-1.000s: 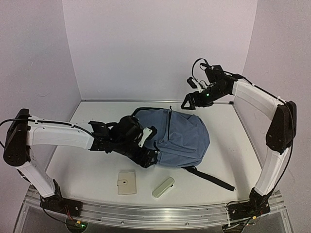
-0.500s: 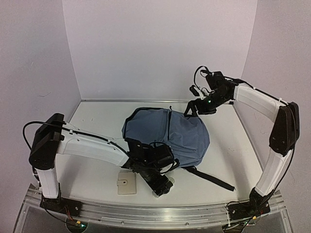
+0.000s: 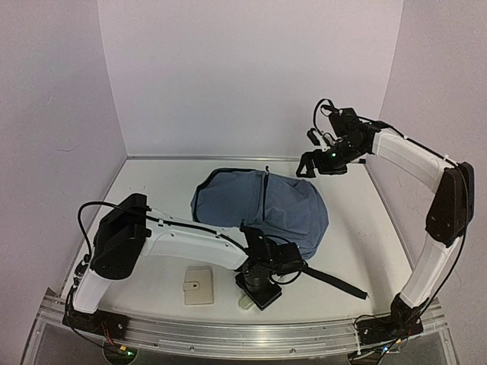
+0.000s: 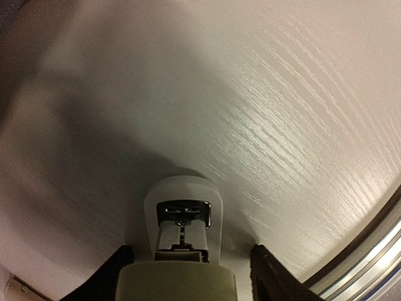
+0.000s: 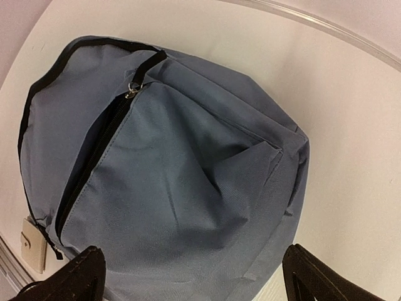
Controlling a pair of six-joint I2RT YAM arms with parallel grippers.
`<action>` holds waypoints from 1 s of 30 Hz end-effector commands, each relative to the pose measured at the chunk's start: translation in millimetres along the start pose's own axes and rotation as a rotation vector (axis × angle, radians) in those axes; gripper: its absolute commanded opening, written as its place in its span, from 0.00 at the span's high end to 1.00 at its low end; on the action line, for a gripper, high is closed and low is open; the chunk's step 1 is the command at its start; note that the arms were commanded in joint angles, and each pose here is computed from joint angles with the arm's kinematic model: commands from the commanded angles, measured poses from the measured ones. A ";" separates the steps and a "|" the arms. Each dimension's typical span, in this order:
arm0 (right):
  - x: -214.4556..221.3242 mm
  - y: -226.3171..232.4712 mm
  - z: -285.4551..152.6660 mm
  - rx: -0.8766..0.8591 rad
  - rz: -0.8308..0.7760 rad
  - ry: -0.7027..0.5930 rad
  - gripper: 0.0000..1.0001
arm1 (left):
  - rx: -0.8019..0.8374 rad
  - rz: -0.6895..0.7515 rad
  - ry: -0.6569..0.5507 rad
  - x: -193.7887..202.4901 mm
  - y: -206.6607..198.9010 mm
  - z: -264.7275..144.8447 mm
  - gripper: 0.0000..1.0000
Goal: Pack the student bag
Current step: Pick up the stationery from the center of the board.
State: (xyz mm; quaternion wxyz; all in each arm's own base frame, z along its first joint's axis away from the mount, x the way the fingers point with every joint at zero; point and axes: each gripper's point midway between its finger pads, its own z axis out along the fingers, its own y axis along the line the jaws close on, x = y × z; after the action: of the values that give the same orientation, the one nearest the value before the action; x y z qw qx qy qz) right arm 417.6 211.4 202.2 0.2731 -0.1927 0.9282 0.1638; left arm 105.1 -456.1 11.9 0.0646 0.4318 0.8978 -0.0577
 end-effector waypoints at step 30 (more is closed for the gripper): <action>-20.2 28.6 -27.8 -0.142 0.014 -0.076 0.05 | 0.139 -0.139 -0.307 -51.4 33.5 -123.2 0.87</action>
State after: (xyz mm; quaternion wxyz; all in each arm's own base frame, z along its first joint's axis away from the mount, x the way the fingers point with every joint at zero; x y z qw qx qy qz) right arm 408.2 221.0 219.1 0.2776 -0.1977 0.9181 0.2025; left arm 134.0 -440.3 54.7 0.0842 0.3806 0.9172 -0.0824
